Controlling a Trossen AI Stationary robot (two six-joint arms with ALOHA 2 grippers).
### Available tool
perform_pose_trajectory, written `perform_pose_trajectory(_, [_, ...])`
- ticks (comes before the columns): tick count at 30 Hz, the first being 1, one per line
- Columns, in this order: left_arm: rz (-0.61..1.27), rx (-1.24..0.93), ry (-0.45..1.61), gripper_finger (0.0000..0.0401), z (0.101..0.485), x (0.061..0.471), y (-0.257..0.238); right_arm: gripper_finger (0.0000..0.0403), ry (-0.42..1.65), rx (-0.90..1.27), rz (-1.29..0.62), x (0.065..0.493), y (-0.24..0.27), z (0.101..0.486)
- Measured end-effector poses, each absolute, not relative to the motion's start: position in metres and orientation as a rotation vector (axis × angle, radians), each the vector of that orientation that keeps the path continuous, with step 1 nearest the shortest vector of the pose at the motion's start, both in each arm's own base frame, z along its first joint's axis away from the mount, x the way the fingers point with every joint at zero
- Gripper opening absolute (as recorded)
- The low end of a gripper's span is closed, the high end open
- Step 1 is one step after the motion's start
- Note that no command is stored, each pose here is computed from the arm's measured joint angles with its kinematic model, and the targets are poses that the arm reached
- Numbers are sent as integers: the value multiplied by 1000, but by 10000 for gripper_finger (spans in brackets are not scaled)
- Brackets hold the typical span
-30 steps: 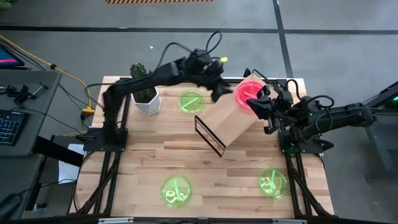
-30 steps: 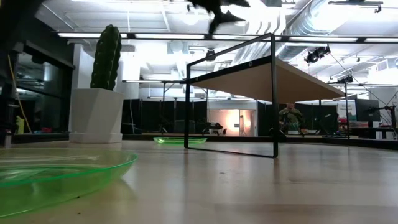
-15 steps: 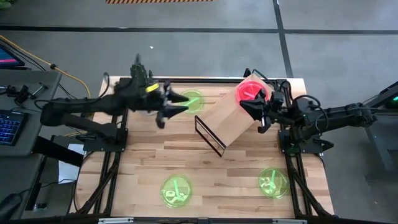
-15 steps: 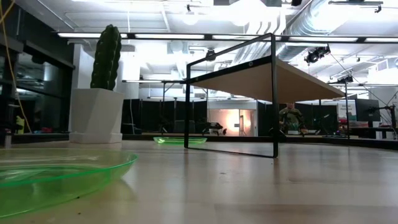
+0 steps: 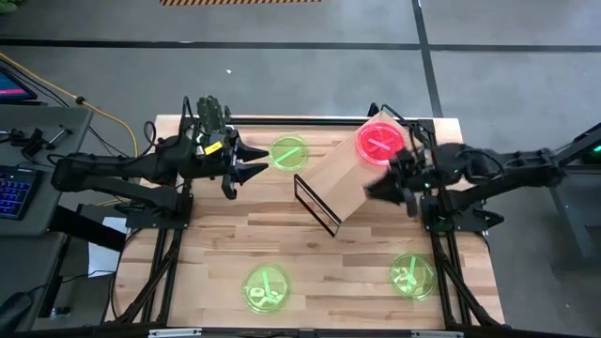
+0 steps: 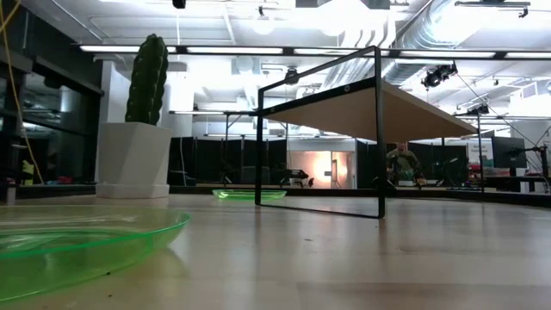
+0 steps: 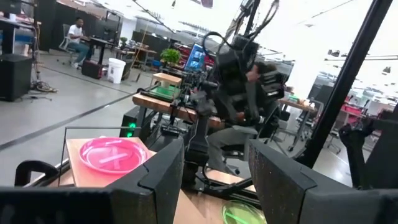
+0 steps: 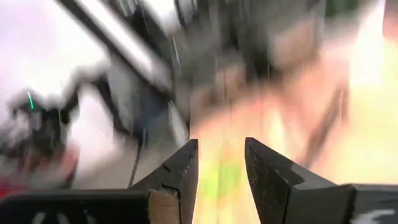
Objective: Place and stack plates onto a shelf
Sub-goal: Put the bottom right green plate on the shelf
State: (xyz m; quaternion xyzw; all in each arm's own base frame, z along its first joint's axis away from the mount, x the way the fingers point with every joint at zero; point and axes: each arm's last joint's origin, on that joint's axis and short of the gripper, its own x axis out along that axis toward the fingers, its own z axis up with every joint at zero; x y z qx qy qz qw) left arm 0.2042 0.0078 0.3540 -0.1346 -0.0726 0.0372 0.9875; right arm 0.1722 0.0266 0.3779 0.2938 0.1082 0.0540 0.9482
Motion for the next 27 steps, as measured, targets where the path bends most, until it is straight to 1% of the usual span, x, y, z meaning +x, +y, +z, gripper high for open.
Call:
perform_pose_trajectory(3, [77, -263, -136, 170, 353, 204, 8, 114, 592, 732, 89, 163, 43, 379])
perform_pose_trajectory(7, [79, -261, -116, 170, 351, 205, 8, 114, 971, 796, -8, 155, 71, 358])
perform_pose_trajectory(11, [81, -261, -107, 170, 350, 205, 8, 114, 1243, 749, -105, 152, 102, 311])
perform_pose_trajectory(13, [81, -261, -101, 170, 349, 205, 8, 114, 1370, 724, -150, 148, 115, 280])
perform_pose_trajectory(16, [82, -261, -96, 170, 349, 205, 8, 114, 1565, 715, -268, 136, 122, 233])
perform_pose_trajectory(18, [81, -261, -96, 170, 349, 205, 8, 114, 1610, 735, -328, 130, 120, 211])
perform_pose_trajectory(20, [81, -261, -96, 170, 349, 205, 8, 114, 1600, 752, -369, 127, 117, 195])
perform_pose_trajectory(23, [81, -261, -95, 170, 349, 205, 8, 114, 1595, 770, -416, 125, 110, 178])
perform_pose_trajectory(27, [81, -261, -92, 170, 349, 205, 8, 114, 1634, 799, -419, 120, 105, 159])
